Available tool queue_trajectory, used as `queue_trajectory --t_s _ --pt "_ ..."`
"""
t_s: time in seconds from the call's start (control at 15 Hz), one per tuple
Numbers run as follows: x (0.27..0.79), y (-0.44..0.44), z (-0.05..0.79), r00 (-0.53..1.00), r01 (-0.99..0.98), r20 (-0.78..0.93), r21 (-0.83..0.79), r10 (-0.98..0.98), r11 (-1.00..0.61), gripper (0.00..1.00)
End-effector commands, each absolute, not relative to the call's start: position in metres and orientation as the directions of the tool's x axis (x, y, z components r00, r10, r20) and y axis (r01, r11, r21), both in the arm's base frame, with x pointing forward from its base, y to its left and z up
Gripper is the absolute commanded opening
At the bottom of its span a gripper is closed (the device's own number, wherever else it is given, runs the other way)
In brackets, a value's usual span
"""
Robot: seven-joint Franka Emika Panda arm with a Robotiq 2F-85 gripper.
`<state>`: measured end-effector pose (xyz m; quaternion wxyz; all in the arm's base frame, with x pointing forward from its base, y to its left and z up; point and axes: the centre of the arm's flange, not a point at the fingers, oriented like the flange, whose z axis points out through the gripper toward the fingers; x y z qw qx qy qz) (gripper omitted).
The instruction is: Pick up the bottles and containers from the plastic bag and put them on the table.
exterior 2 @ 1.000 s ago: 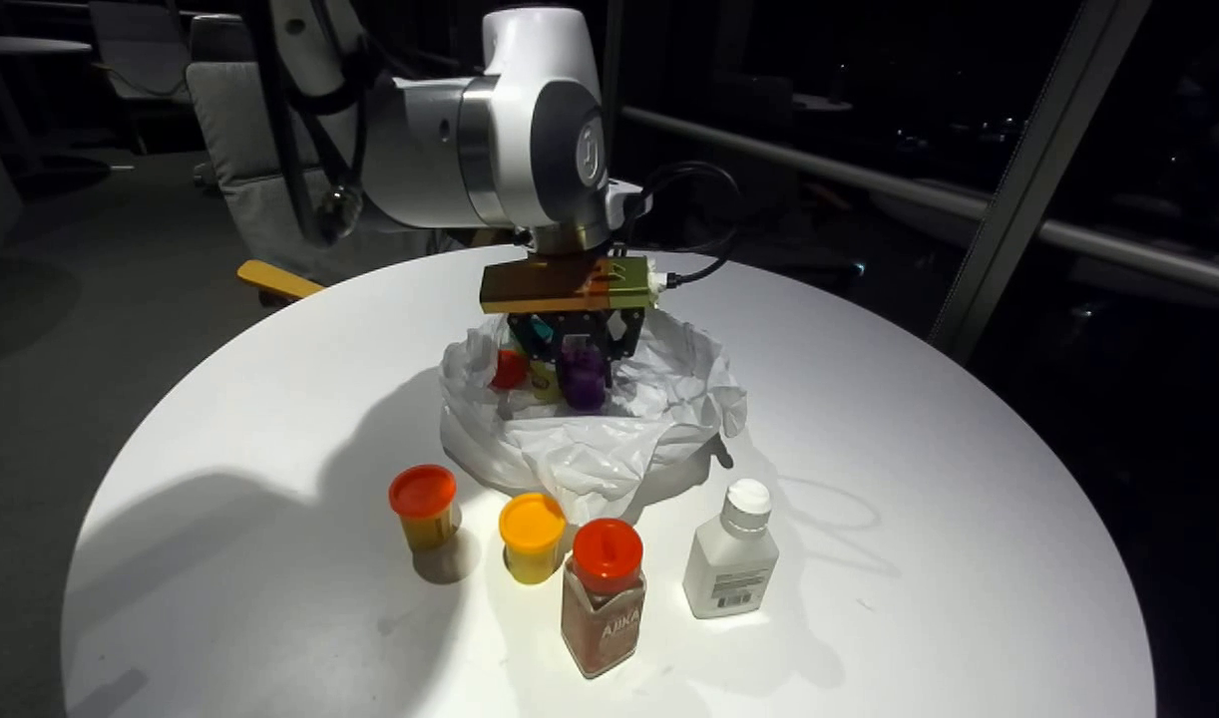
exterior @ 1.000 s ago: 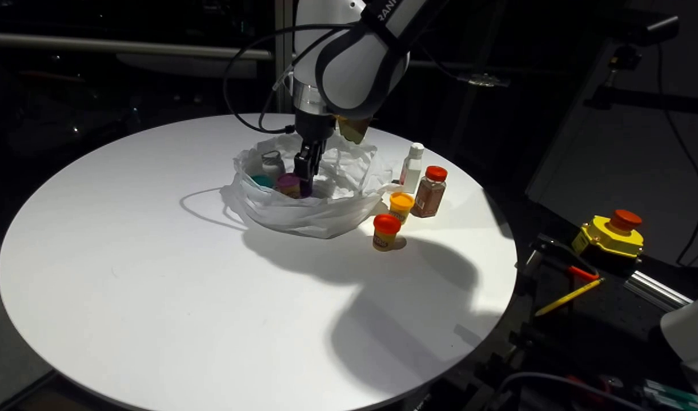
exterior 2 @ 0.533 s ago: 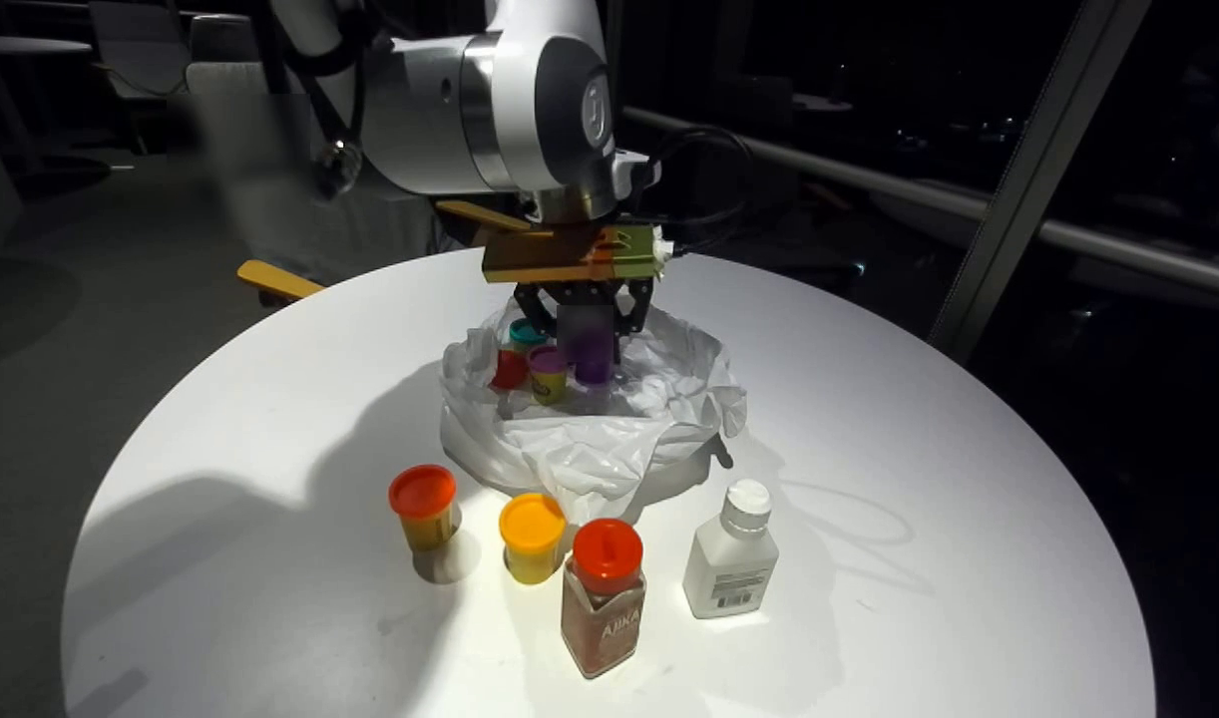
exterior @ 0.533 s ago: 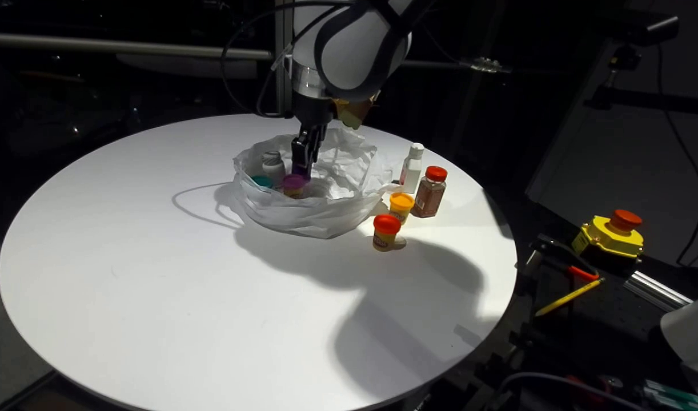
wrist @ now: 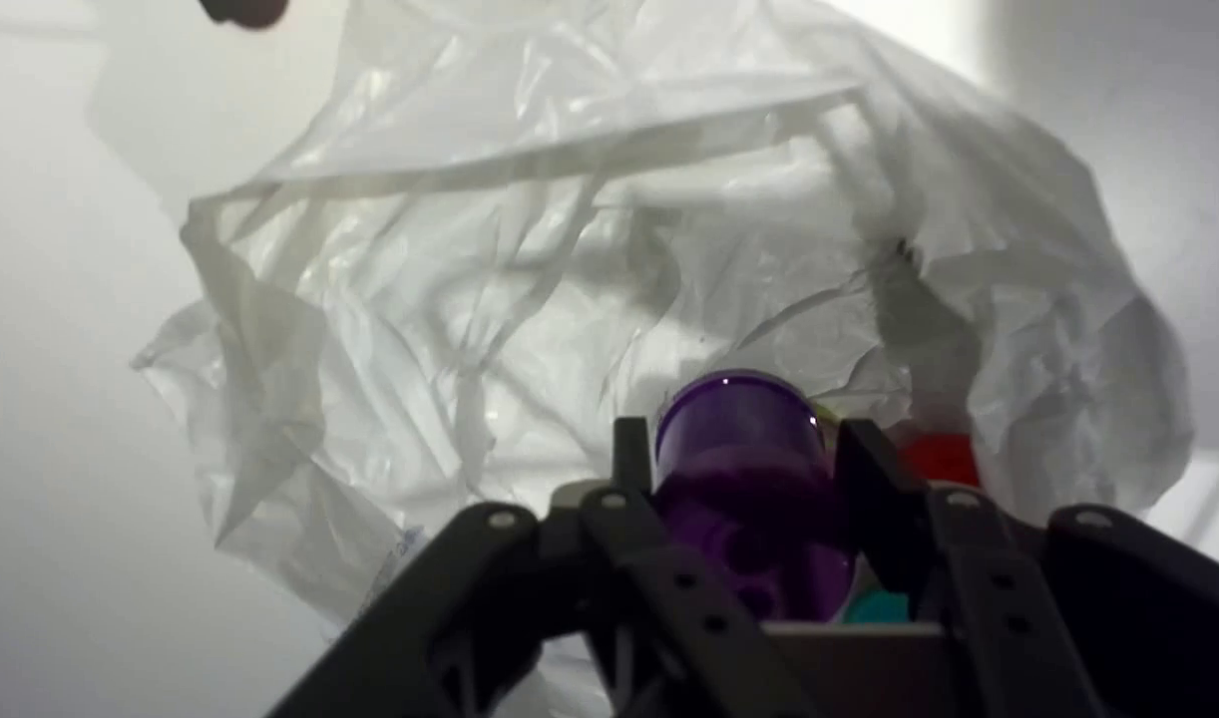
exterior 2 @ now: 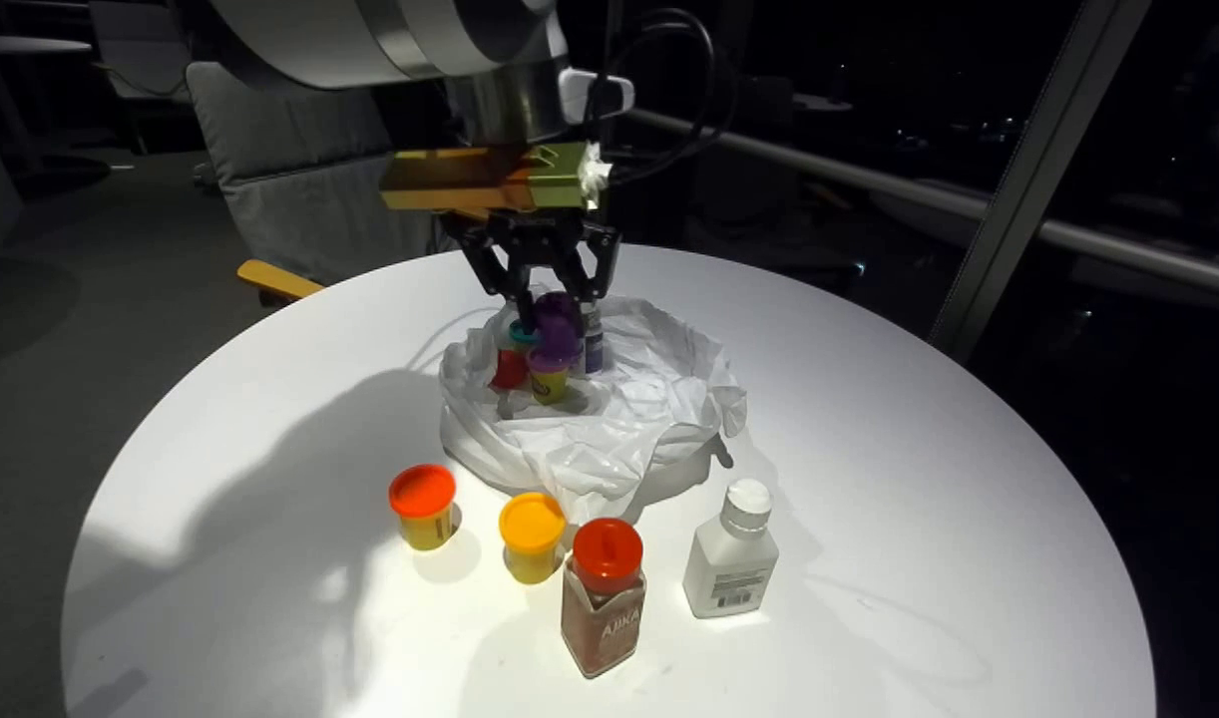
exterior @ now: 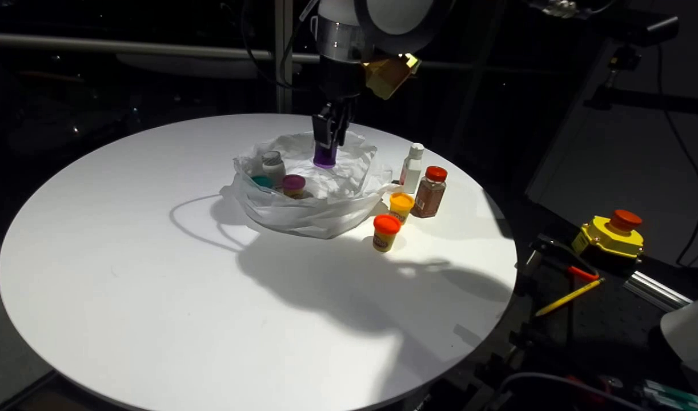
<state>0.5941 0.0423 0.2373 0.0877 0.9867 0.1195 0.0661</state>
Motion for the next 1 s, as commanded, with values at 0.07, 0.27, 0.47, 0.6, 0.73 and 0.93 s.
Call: queue_trajectory --t_s 0.07,0.27,0.47,0.6,0.73,0.93 --pt "0.511 0.087 0.253 0.955 0.252 0.104 0.202 0.276 -0.947 0.25" --pt "0.489 0.106 0.221 0.959 0.262 0.056 0.207 0.279 -0.943 0.25" --pt "0.481 0.116 0.187 0.959 0.266 0.049 0.180 0.279 -0.947 0.25" --pt "0.484 0.122 0.169 0.956 0.271 0.076 0.154 0.285 -0.950 0.25" --pt "0.486 0.126 0.153 0.954 0.272 0.097 0.119 0.284 -0.955 0.25" --pt "0.478 0.135 0.130 0.950 0.293 0.085 0.088 0.301 -0.952 0.25"
